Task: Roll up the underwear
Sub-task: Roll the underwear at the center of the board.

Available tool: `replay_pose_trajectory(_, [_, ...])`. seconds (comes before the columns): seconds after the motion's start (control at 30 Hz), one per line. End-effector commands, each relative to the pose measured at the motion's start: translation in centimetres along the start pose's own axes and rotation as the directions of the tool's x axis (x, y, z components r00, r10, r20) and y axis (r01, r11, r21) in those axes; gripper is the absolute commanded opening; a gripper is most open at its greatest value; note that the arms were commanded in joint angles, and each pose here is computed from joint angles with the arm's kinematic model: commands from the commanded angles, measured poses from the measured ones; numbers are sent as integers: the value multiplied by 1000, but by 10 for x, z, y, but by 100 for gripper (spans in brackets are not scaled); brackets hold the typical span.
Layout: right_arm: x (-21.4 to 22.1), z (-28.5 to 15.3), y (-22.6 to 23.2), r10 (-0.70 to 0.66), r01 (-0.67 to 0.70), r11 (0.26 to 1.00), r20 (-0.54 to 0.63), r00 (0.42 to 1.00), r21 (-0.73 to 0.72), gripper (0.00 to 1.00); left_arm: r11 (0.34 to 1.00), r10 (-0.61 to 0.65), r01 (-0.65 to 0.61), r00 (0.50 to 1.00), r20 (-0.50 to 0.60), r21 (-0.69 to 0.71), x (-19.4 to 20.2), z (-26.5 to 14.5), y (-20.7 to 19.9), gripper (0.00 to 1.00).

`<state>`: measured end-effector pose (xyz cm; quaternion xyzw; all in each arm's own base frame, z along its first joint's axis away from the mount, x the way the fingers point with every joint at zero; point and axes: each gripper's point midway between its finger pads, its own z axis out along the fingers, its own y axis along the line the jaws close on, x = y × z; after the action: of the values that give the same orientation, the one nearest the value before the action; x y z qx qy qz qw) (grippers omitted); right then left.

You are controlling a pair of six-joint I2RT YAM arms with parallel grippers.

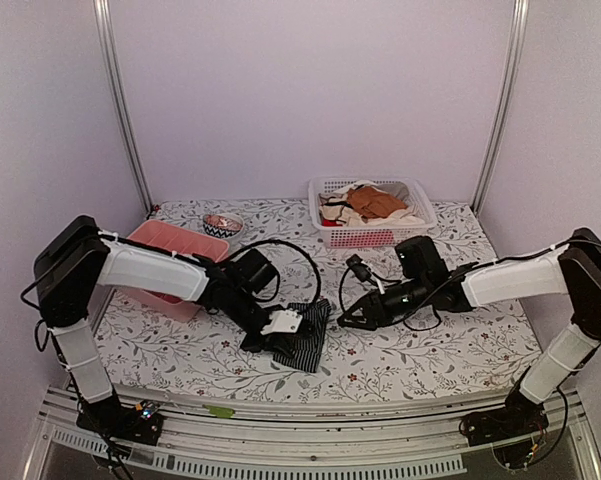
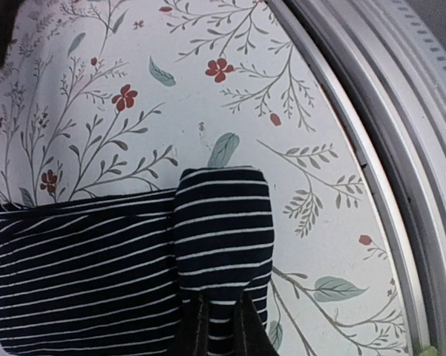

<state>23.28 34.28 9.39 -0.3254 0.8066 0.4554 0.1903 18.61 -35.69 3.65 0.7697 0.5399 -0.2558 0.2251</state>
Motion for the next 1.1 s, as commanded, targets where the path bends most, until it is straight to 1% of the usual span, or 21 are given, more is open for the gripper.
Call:
replay_pose_trajectory(0.0, [2,-17,11,-170,161,978,61,984,131,47,933,-224,216,974,-3,290,10,-13,-18,0])
replay_pose_trajectory(0.07, [12,-16,19,-225,216,963,40,973,160,48,880,-314,300,949,-22,368,18,-8,-12,0])
replay_pose_trajectory(0.13, [18,-11,27,-277,268,947,25,961,178,49,843,-364,344,931,-33,413,22,-5,-4,0])
replay_pose_trajectory(0.23, [17,4,36,-361,354,911,-6,932,210,51,799,-414,389,909,-52,459,23,0,1,0])
replay_pose_trajectory(0.4, [16,48,39,-489,501,845,-109,865,188,54,719,-478,455,873,-101,526,28,7,3,0])
replay_pose_trajectory(0.5, [13,73,43,-542,561,811,-147,827,167,55,699,-493,476,861,-124,533,32,11,5,0])
replay_pose_trajectory(0.63, [12,94,50,-601,623,770,-173,781,137,56,694,-497,487,857,-136,531,35,12,6,0])
replay_pose_trajectory(0.83, [36,116,36,-608,654,749,-281,743,108,54,689,-499,491,855,-142,533,37,13,6,0])
replay_pose_trajectory(0.9, [44,120,30,-601,655,749,-315,735,102,52,692,-496,487,857,-139,533,37,13,7,0])
replay_pose_trajectory(1.0, [54,122,23,-587,657,748,-365,722,96,44,692,-498,489,856,-139,532,38,13,8,0])
replay_pose_trajectory(1.07, [56,121,21,-583,657,747,-375,721,103,42,690,-500,492,854,-142,531,40,14,8,0])
